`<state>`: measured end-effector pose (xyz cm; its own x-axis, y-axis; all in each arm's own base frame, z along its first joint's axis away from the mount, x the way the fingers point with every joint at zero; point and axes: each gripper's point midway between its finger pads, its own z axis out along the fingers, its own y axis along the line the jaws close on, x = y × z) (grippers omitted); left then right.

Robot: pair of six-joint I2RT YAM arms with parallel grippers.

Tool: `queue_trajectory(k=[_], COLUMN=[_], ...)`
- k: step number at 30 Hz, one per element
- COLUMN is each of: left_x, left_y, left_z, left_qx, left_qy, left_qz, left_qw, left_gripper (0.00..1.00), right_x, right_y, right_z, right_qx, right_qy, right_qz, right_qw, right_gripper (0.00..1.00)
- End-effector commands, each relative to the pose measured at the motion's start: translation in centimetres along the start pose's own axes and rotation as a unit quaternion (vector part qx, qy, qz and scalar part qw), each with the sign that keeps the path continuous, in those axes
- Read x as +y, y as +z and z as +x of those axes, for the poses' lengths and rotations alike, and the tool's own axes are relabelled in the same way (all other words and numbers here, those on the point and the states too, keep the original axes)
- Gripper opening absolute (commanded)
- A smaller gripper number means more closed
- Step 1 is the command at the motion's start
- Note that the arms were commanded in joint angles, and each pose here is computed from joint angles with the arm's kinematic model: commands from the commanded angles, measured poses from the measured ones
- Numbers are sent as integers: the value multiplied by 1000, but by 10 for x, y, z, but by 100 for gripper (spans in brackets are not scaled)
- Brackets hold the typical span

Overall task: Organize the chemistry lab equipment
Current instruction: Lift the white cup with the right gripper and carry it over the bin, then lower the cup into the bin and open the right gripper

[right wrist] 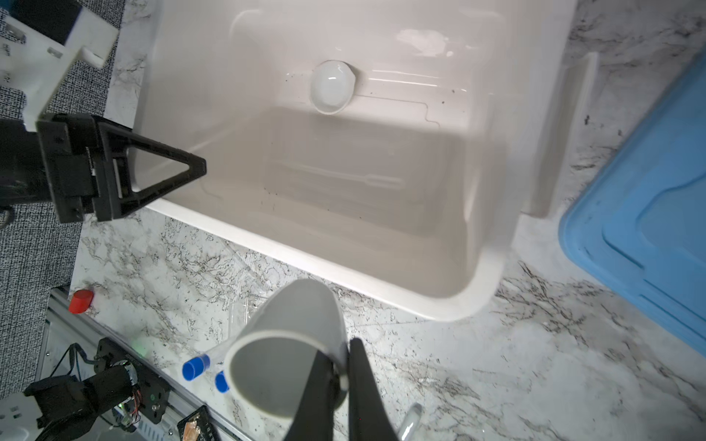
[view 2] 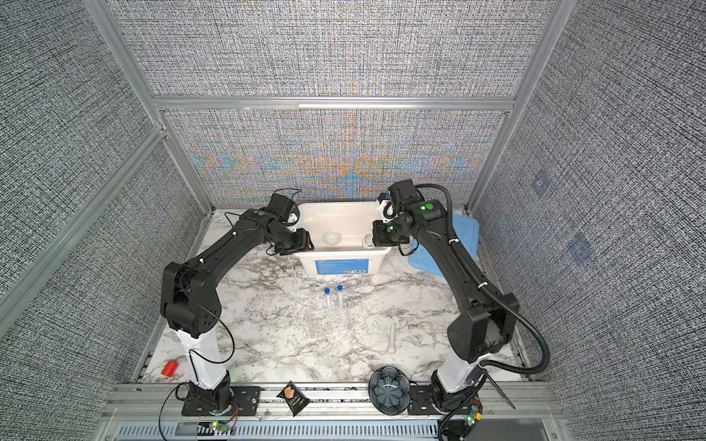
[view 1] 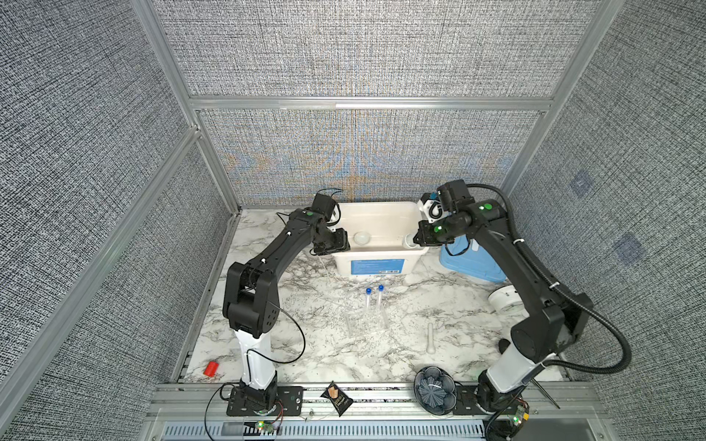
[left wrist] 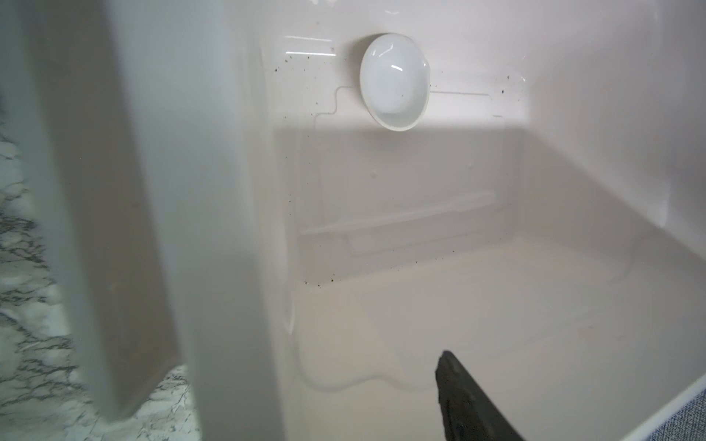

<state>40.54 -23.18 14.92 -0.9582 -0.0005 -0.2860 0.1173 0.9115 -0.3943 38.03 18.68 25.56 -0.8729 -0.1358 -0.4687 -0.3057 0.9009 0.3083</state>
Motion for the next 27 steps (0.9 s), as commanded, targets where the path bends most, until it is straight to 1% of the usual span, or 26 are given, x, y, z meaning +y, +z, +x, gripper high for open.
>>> queue_trajectory(k=[1, 5, 7, 9, 11, 13, 20, 24, 27], left_x=[-7, -19, -20, -18, -20, -26, 1, 7, 7], left_y=[-1, -6, -13, -22, -28, -33, -63, -72, -66], left_z=[1, 4, 5, 7, 12, 16, 19, 21, 23], left_qx=[2, -5, -10, -16, -20, -27, -79, -108, -102], left_qy=[-3, -14, -13, -16, -37, -56, -126, -136, -135], left_qz=[15, 48, 50, 45, 55, 79, 66, 63, 68], left_qw=[1000, 999, 999, 999, 998, 995, 987, 983, 983], left_gripper=[62, 62, 62, 65, 67, 68, 69, 70, 69], right_x=[9, 19, 23, 29, 35, 41, 46, 49, 54], right_y=[10, 36, 51, 68, 85, 99, 148, 171, 185], right_z=[-2, -13, -17, -20, -20, -22, -22, -14, -10], right_qx=[24, 46, 58, 72, 82, 88, 112, 122, 126], right_qy=[-11, -14, -16, -21, -27, -27, -27, -45, -37], right_qz=[-12, -14, -13, -11, -5, -4, -5, 13, 7], right_qw=[1000, 999, 998, 997, 996, 996, 993, 991, 991], right_gripper=[0, 0, 0, 0, 0, 0, 0, 0, 0])
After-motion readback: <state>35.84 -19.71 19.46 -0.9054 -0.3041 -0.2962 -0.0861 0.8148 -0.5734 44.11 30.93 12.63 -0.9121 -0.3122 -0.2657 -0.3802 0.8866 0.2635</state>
